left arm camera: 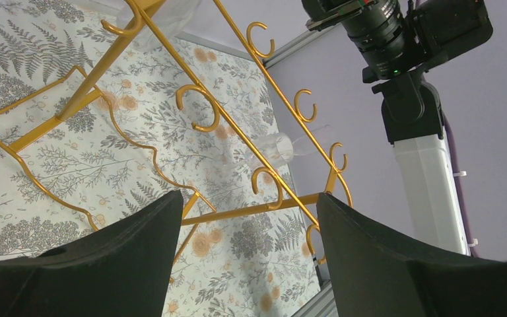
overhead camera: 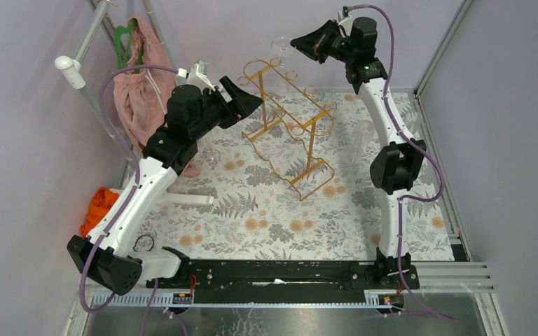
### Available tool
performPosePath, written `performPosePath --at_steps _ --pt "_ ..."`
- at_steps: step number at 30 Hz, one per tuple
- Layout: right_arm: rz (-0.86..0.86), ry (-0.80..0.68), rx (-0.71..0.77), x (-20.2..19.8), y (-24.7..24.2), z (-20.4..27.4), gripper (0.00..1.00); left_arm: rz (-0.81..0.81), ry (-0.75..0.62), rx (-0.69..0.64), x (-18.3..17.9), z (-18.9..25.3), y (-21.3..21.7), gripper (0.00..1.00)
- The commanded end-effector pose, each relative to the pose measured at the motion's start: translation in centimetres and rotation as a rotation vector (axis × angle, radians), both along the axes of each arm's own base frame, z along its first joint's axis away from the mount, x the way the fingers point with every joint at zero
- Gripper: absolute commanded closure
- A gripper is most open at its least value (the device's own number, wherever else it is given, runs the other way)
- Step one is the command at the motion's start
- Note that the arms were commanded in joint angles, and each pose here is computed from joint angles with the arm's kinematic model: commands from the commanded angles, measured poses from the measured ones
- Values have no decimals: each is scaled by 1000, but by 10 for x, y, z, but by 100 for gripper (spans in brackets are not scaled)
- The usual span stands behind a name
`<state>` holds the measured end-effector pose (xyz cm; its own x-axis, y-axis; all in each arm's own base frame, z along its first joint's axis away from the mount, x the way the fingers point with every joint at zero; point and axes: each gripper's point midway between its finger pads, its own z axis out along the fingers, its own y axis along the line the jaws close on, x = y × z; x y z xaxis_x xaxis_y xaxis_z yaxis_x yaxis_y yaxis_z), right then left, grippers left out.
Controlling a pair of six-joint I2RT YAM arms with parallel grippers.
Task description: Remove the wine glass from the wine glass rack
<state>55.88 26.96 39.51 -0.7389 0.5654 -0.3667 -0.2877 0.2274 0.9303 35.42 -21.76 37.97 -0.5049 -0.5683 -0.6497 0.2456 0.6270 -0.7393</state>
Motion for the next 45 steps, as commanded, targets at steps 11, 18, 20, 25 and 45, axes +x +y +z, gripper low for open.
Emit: performPosePath --at_steps 11,18,20,25,45 --pt "-41 -185 42 -30 -35 79 100 -1 -36 -23 4 6 0 18" --pt "-75 -211 33 -41 -58 90 100 -8 -28 -34 4 3 -1 18" --pt "-80 -218 32 -45 -63 92 100 -8 -27 -35 4 3 -1 18" --pt "-94 -231 31 -56 -75 97 100 -7 -31 -35 1 4 0 18" --pt "-140 -414 -13 -164 -97 162 100 1 -49 -44 -20 15 10 18"
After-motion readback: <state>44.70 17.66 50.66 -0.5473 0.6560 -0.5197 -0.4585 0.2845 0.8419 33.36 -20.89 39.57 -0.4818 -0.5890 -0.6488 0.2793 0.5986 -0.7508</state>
